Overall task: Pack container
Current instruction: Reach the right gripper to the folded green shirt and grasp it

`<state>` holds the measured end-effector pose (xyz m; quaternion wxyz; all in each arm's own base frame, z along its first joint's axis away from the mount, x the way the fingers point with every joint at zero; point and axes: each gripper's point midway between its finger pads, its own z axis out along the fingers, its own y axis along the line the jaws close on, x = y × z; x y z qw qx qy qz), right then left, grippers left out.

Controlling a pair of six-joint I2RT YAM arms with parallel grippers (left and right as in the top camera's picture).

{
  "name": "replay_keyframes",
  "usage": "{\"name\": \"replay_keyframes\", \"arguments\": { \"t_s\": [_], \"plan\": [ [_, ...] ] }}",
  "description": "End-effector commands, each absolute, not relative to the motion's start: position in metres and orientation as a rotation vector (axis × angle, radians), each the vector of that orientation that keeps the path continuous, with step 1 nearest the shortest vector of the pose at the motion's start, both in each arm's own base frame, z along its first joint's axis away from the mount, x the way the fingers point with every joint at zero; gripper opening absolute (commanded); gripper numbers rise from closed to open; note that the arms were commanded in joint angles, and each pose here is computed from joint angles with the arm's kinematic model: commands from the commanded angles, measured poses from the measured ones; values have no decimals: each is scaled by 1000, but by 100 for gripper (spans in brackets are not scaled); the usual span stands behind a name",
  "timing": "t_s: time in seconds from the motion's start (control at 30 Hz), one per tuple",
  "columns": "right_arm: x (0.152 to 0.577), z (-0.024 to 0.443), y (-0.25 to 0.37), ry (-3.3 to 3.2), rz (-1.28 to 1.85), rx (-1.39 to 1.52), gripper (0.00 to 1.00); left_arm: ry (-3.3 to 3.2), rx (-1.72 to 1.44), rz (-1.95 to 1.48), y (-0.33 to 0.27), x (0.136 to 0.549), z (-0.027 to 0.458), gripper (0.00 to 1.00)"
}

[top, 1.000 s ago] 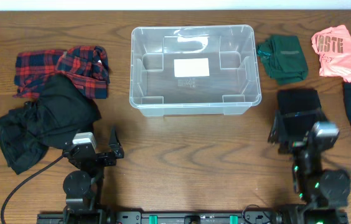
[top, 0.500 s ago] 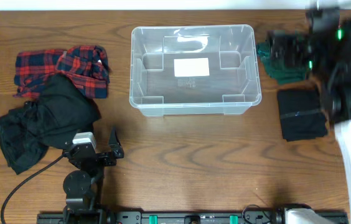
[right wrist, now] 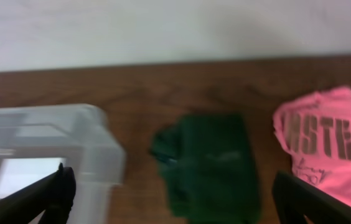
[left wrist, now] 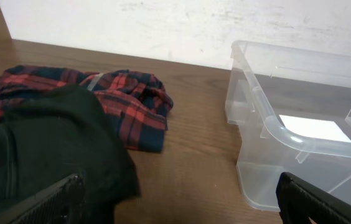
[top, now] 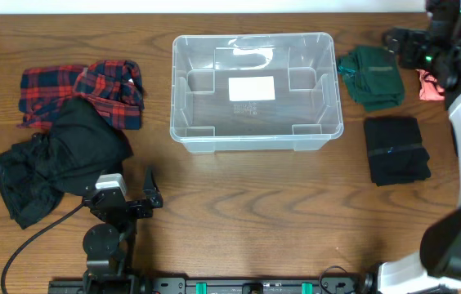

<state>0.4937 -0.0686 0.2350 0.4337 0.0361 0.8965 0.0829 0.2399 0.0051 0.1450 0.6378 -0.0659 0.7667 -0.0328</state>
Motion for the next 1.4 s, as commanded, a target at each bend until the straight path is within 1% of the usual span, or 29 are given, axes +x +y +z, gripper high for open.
{"name": "replay_keyframes", "arguments": {
  "t_s": [0.0, 0.1, 0.23, 0.6, 0.67, 0.8, 0.93, 1.17, 1.3, 1.33, 1.37],
  "plan": [
    [502, 208, -90, 2247, 315, 63, 97, 1798, -169, -61, 8, 238, 129, 98],
    [506, 174, -113, 2275, 379, 116, 98, 1798, -169, -61, 8, 238, 129, 98],
    [509, 136, -130, 2280, 495, 119, 96, 1798, -169, -61, 8, 238, 129, 98],
    [513, 57, -139, 2332, 619, 159, 96, 1798, -169, -61, 8, 238, 129, 98],
    [514, 46, -138, 2340, 640, 187, 95, 1798, -169, -61, 8, 238, 129, 98],
    [516, 31, -135, 2356, 665, 238, 90, 1798, -169, -61, 8, 238, 129, 98],
    [519, 20, -130, 2359, 713, 330, 89, 1798, -169, -61, 8, 238, 129, 98],
    [527, 12, -96, 2385, 756, 283, 87, 1798, -169, -61, 8, 238, 129, 98],
    [534, 12, -78, 2395, 753, 283, 81, 1798, -169, -61, 8, 238, 129, 98],
    [536, 11, -76, 2399, 747, 294, 77, 1798, -169, -61, 8, 238, 129, 98],
    [536, 11, -74, 2402, 745, 302, 66, 1798, -169, -61, 8, 238, 129, 98]
  ]
}}
